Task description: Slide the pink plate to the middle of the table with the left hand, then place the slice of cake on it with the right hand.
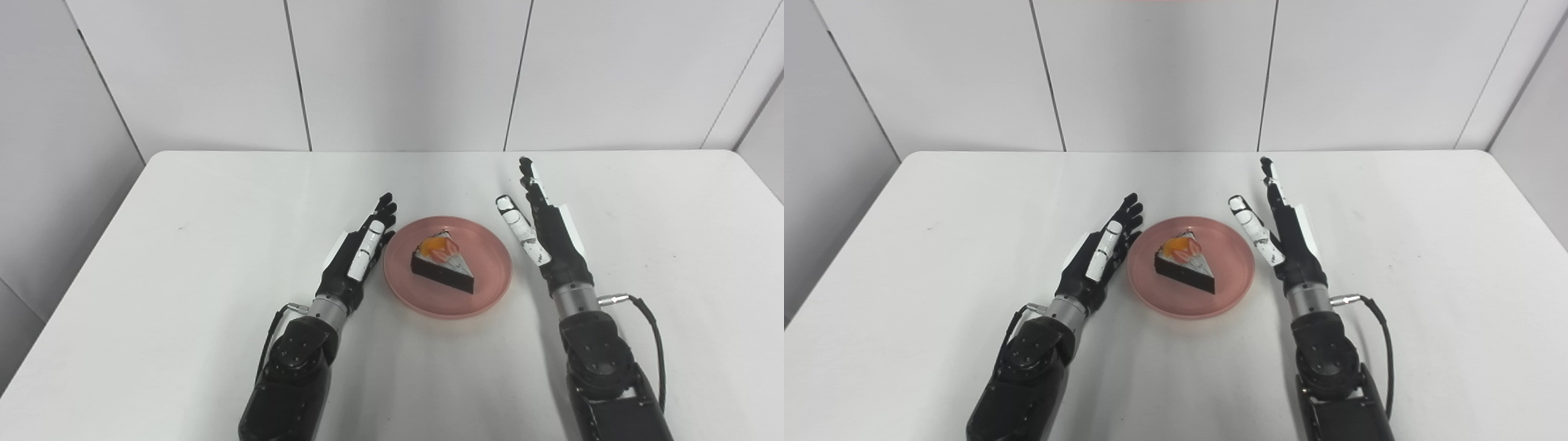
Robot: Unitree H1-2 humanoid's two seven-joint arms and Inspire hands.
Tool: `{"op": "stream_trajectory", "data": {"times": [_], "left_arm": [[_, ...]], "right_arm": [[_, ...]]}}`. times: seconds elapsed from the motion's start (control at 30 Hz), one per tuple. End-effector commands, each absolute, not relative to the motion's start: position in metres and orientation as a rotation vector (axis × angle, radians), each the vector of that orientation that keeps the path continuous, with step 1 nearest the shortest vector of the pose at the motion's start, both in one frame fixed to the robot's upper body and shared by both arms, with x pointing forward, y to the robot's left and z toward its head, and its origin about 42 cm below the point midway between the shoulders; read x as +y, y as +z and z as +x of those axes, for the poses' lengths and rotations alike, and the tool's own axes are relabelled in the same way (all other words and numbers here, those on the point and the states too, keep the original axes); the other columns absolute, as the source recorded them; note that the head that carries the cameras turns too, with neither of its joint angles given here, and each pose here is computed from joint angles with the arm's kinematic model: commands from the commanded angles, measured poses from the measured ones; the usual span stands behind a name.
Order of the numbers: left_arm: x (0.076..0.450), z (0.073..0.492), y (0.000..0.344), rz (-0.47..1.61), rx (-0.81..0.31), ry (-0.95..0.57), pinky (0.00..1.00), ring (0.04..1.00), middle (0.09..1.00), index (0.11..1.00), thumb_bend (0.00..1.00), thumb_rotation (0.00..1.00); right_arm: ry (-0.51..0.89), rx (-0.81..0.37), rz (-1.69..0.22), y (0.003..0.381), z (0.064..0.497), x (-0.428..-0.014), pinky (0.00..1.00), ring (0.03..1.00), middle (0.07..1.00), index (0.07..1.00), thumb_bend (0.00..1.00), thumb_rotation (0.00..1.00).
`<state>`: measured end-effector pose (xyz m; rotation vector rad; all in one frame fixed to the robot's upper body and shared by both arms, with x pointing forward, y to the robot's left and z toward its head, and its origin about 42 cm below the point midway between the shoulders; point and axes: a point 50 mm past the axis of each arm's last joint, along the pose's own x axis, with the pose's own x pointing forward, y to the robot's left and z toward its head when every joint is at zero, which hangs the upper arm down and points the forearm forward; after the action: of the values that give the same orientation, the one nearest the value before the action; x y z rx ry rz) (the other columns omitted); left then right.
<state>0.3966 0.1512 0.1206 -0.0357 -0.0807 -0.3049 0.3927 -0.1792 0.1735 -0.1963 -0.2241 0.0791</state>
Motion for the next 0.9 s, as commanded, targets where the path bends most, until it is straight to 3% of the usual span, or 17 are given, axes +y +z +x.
{"op": "stream_trajectory", "data": {"times": [0.0,0.17,0.33,0.63,0.87], "left_arm": [[0.154,0.403,0.132,-0.018,-0.145,-0.291,1.00,1.000,1.000,1.000,0.57,1.00],[0.157,0.403,0.132,0.027,-0.149,-0.301,1.00,1.000,1.000,1.000,0.59,1.00],[0.159,0.403,0.131,0.051,-0.148,-0.301,1.00,1.000,1.000,1.000,0.65,1.00],[0.157,0.404,0.131,0.080,-0.164,-0.260,1.00,1.000,1.000,1.000,0.70,1.00],[0.156,0.406,0.128,0.094,-0.151,-0.198,1.00,1.000,1.000,1.000,0.73,1.00]], "right_arm": [[0.080,-0.265,-0.114,0.189,0.400,-0.173,1.00,1.000,1.000,1.000,0.60,0.94],[0.075,-0.220,0.012,0.182,0.402,-0.171,1.00,1.000,1.000,1.000,0.57,0.90],[0.104,-0.154,0.086,0.180,0.399,-0.173,1.00,1.000,1.000,1.000,0.54,0.98],[0.091,-0.093,0.135,0.181,0.389,-0.178,1.00,1.000,1.000,1.000,0.48,0.97],[0.091,-0.071,0.117,0.181,0.382,-0.183,1.00,1.000,1.000,1.000,0.50,0.95]]}}
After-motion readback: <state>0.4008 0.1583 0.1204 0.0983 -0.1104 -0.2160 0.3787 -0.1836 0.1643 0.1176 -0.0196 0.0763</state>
